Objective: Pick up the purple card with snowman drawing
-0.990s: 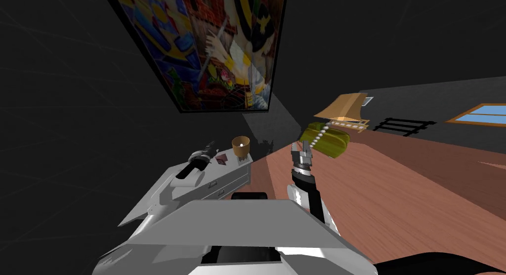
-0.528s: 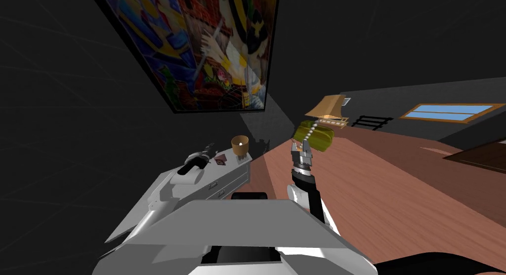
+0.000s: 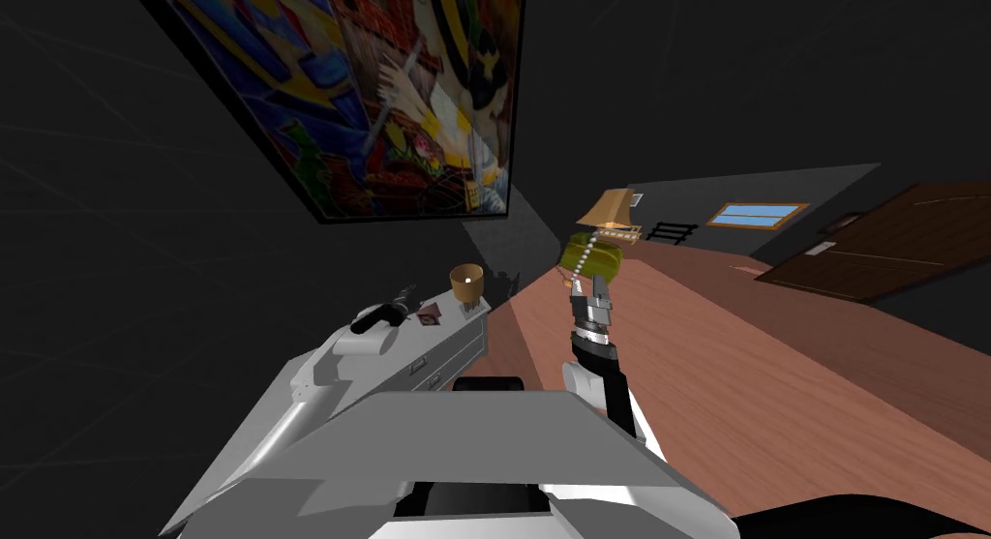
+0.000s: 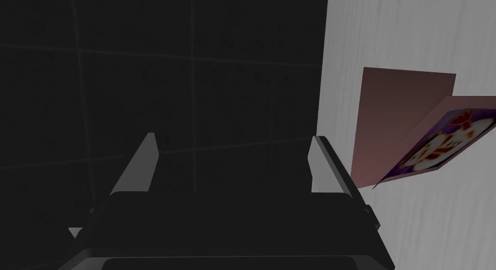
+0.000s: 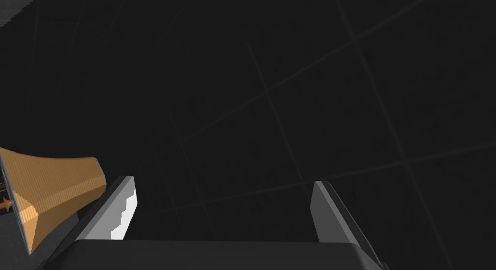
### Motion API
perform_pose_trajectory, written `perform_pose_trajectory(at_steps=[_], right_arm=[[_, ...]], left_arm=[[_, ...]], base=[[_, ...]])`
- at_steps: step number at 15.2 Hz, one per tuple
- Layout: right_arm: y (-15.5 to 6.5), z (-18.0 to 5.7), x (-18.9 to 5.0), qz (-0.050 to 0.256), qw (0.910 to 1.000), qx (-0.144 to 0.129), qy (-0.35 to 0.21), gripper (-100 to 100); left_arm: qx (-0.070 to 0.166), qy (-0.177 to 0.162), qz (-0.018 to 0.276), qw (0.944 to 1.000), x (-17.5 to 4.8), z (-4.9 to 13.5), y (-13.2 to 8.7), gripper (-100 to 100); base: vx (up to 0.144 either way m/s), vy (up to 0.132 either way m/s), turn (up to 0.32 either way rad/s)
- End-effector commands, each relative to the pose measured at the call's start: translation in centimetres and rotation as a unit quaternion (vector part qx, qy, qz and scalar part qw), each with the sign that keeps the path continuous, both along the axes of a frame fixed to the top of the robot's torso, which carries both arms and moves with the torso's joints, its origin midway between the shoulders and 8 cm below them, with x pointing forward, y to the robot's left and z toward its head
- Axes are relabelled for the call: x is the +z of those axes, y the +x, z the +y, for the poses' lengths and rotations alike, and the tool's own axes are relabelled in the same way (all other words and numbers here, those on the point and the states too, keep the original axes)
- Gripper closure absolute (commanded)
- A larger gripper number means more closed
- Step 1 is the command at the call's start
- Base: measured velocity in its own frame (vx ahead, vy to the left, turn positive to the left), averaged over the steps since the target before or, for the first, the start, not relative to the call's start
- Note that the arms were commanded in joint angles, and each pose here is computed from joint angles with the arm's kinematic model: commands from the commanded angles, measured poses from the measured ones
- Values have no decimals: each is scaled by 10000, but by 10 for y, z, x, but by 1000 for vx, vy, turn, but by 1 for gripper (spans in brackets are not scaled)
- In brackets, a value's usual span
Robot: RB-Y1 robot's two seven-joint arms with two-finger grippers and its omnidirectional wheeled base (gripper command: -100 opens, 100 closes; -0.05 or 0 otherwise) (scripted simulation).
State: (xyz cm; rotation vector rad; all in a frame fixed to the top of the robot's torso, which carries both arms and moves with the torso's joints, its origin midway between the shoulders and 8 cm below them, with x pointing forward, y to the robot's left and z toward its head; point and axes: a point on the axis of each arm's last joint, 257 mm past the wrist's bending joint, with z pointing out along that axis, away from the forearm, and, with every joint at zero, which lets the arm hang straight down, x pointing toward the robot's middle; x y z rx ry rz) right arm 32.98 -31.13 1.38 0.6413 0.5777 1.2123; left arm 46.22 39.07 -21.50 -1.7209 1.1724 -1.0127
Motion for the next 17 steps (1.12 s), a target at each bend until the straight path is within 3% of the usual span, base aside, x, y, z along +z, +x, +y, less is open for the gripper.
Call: perform_pose_trajectory(at_steps=[1, 8, 17], right_arm=[[0, 0, 0, 0, 10000, 0, 0, 0], [0, 0, 0, 0, 10000, 0, 0, 0], [0, 0, 0, 1, 10000, 0, 0, 0]], left_arm=[[84, -59, 207, 9997, -9, 4, -2, -100], [367, -320, 726, 9962, -32, 19, -10, -100], [787, -699, 1453, 9838, -61, 38, -26, -100]], base=[[-59, 68, -117], [-51, 55, -179], [-59, 62, -193]])
